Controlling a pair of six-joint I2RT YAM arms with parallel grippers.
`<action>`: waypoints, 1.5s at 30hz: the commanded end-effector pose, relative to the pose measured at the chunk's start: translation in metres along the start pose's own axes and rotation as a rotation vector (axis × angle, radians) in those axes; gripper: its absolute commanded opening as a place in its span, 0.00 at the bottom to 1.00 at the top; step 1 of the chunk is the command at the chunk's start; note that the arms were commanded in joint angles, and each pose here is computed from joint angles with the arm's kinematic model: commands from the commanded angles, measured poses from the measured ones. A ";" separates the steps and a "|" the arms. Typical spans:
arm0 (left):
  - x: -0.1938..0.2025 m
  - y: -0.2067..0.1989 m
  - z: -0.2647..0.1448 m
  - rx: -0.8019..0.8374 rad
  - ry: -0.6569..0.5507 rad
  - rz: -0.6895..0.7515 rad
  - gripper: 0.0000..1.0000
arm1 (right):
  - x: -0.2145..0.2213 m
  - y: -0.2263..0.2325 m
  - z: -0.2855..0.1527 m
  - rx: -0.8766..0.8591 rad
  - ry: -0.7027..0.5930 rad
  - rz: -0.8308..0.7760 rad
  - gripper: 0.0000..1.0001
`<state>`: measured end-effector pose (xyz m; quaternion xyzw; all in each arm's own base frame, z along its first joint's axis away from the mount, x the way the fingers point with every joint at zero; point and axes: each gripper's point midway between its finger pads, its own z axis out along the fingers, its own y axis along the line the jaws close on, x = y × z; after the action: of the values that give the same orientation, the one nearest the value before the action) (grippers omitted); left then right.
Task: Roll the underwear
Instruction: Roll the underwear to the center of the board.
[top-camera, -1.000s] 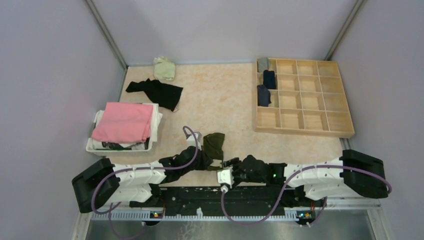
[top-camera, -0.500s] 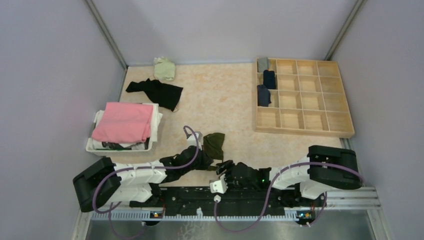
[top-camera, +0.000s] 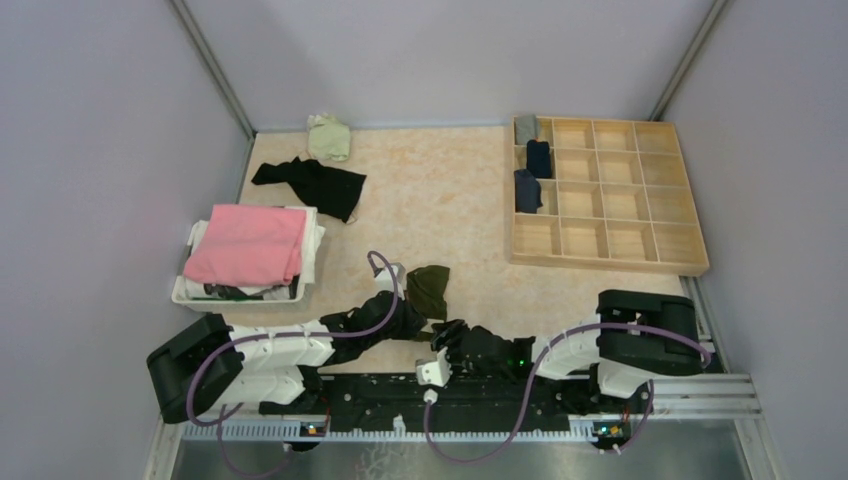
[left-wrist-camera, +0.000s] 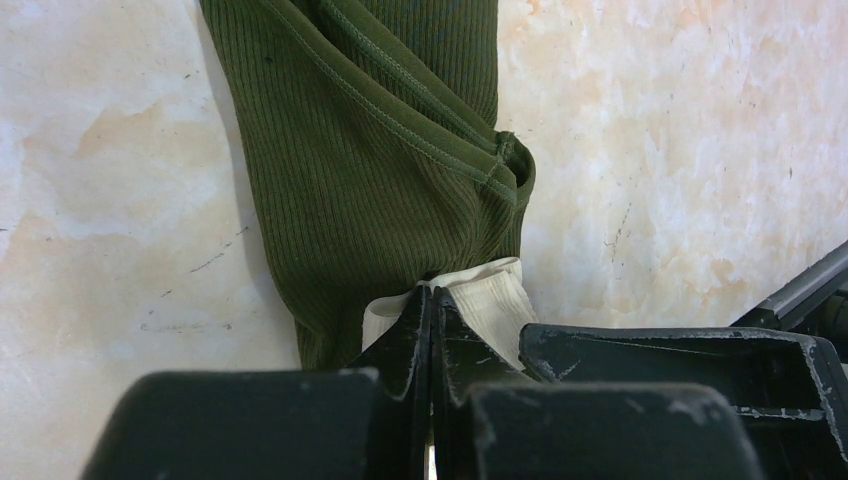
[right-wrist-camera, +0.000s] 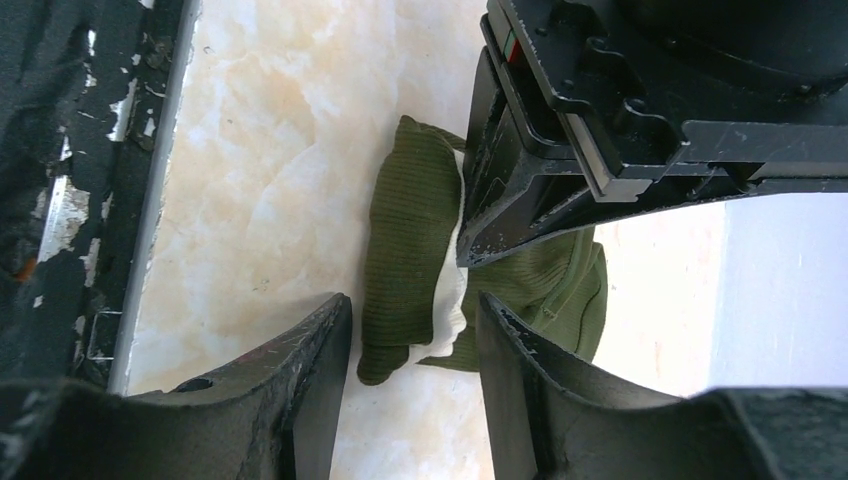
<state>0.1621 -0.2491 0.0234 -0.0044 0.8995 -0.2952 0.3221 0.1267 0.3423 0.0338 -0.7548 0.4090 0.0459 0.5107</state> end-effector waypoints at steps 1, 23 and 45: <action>0.053 0.067 -0.013 -0.218 0.198 0.077 0.00 | 0.014 0.003 0.003 -0.007 0.044 -0.011 0.48; 0.034 0.036 -0.016 -0.056 0.126 0.120 0.00 | -0.006 0.010 -0.004 -0.178 0.020 0.295 0.03; -0.001 0.029 -0.033 -0.032 -0.024 0.155 0.23 | -0.037 0.022 -0.008 -0.508 -0.060 0.836 0.00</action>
<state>0.1491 -0.2155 0.0363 0.0533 0.8962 -0.2686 0.3489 0.0977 0.3490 0.0325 -0.6632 0.6096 0.2974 0.3164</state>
